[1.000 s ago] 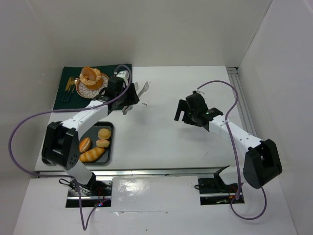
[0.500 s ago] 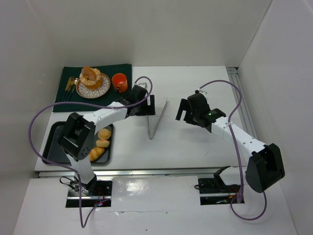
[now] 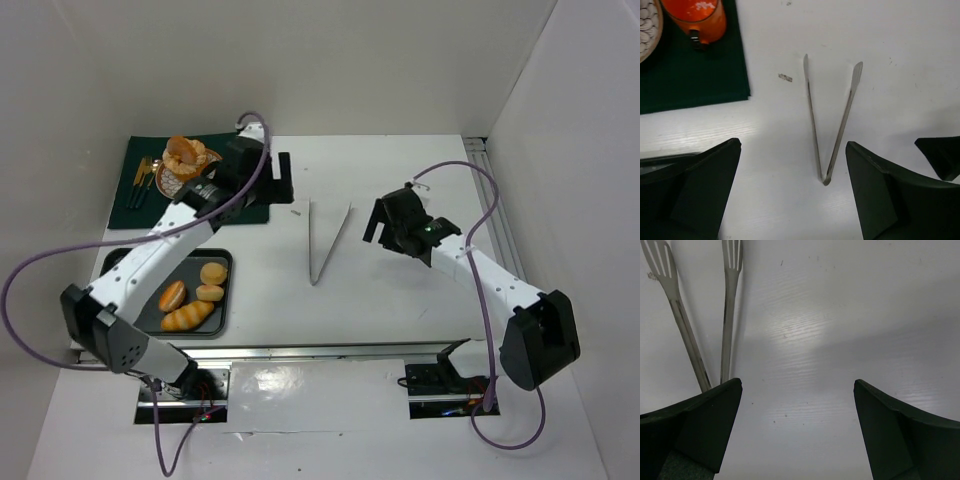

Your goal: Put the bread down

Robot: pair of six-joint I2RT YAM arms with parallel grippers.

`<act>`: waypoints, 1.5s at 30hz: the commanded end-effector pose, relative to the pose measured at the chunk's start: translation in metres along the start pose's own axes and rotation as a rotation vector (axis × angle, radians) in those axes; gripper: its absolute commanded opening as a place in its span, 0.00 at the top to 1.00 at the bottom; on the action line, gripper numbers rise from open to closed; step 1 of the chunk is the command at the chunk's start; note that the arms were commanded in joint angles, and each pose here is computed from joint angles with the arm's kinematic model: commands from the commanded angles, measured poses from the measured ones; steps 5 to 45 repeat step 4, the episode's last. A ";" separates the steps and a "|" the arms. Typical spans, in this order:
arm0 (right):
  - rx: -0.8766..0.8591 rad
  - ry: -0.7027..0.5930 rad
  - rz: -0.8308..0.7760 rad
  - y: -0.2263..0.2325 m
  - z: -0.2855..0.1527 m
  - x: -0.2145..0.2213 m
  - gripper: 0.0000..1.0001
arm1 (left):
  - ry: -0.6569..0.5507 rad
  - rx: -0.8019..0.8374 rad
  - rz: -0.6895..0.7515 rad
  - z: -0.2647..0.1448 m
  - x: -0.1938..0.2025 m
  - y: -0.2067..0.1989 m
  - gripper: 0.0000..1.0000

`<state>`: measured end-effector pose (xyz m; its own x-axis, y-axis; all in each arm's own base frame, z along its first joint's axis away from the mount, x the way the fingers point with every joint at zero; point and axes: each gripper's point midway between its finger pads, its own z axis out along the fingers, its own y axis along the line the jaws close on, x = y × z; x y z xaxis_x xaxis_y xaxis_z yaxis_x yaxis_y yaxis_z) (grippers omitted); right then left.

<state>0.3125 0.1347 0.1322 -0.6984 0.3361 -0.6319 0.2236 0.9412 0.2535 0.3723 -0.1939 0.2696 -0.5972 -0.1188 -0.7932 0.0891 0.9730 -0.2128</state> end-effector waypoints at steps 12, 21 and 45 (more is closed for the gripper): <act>0.004 -0.052 0.096 -0.005 -0.007 -0.003 0.00 | -0.023 -0.094 0.010 -0.035 -0.006 0.054 0.01; 0.004 -0.052 0.096 -0.005 -0.007 -0.003 0.00 | -0.023 -0.094 0.010 -0.035 -0.006 0.054 0.01; 0.004 -0.052 0.096 -0.005 -0.007 -0.003 0.00 | -0.023 -0.094 0.010 -0.035 -0.006 0.054 0.01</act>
